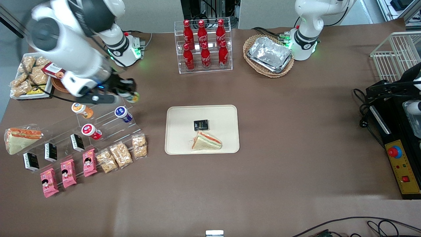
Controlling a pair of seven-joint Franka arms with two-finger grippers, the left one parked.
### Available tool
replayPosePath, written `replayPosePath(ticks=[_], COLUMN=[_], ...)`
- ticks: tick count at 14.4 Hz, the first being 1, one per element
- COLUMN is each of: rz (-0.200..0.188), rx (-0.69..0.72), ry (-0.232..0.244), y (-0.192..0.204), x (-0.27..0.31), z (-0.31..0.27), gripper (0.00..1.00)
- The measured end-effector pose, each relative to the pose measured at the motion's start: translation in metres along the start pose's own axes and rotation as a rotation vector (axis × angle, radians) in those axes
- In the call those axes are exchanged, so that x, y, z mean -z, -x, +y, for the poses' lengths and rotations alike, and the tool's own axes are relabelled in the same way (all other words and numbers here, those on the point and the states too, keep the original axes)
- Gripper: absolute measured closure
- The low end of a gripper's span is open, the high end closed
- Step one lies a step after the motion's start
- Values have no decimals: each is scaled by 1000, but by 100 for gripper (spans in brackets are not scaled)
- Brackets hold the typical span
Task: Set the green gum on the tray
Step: 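Carry the green gum bottle over the cream tray, then lower the bottle onto the tray beside the black card and release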
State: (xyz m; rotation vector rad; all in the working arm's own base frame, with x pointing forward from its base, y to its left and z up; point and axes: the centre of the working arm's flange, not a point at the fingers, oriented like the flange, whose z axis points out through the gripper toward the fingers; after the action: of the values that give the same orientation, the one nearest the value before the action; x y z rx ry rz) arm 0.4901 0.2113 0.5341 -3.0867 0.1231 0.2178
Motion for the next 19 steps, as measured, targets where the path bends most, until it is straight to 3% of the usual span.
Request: replayPosePath(ticks=[8, 16, 19], rz=[91, 136, 135], rx=[3, 24, 37], ry=[-24, -27, -17], y=[23, 23, 23], x=[-157, -273, -309], z=[-51, -99, -106], gripper=[41, 41, 41])
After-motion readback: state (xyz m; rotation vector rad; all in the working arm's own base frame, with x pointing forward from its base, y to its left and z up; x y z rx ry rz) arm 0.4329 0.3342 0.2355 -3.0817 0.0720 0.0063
